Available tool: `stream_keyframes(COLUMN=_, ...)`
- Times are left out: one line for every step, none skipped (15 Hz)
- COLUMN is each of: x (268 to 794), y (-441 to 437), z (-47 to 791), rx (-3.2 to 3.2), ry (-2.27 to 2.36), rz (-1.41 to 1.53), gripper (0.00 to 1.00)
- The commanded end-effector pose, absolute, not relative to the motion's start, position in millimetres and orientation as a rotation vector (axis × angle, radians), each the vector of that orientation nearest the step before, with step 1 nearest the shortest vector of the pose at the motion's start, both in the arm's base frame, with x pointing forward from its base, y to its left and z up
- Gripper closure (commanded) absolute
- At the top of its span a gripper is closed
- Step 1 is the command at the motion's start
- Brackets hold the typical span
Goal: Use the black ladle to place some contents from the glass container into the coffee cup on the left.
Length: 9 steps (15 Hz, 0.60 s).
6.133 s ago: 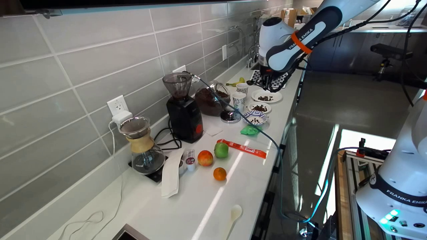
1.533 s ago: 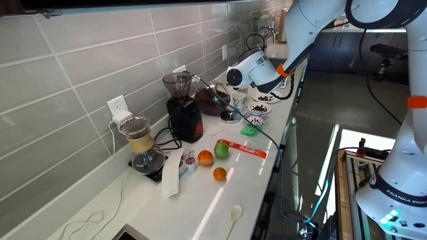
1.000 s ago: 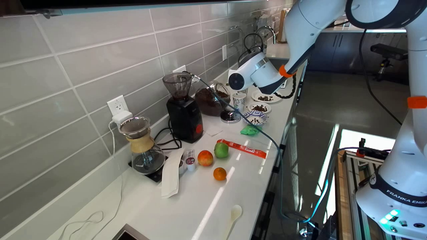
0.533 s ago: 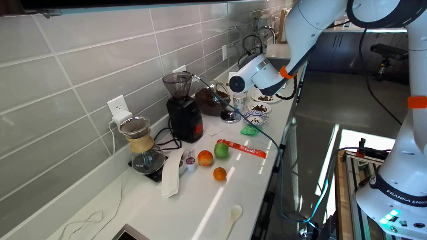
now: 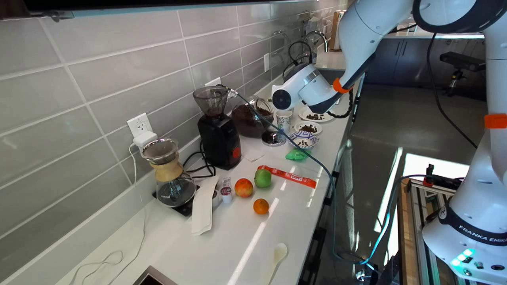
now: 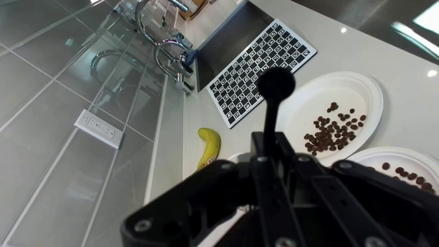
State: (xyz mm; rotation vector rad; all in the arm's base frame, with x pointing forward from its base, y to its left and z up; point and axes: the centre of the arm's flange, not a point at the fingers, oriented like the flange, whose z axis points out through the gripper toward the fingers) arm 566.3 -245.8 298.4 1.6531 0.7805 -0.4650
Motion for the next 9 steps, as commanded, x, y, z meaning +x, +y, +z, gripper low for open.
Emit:
stream_keyframes(x=566.3, y=-245.8, z=298.5, rx=1.653, ry=0.78, rz=-0.465, gripper=0.98)
stream_keyframes(x=565.6, y=-245.3, z=300.1, rx=1.608, ry=0.779, rz=-0.461, gripper=0.98)
stream_keyframes(x=565.7, y=-243.8, z=301.0, rx=1.585, ry=0.796, rz=-0.455, gripper=0.98)
stream_keyframes(x=565.7, y=-241.5, z=301.5, rx=1.546, ry=0.814, rz=-0.46, gripper=0.98)
stream_keyframes(x=565.9, y=-239.8, z=301.8, rx=1.506, ry=0.842, rz=-0.461, gripper=0.98)
stream_keyframes(x=565.7, y=-238.4, z=301.8, rx=1.463, ry=0.866, rz=-0.468, gripper=0.98)
stream_keyframes(x=565.5, y=-237.2, z=302.1, rx=1.424, ry=0.881, rz=-0.474, gripper=0.98)
stream_keyframes(x=564.6, y=-236.5, z=302.5, rx=1.385, ry=0.898, rz=-0.487, gripper=0.98)
stream_keyframes(x=563.3, y=-236.0, z=303.0, rx=1.355, ry=0.908, rz=-0.502, gripper=0.98)
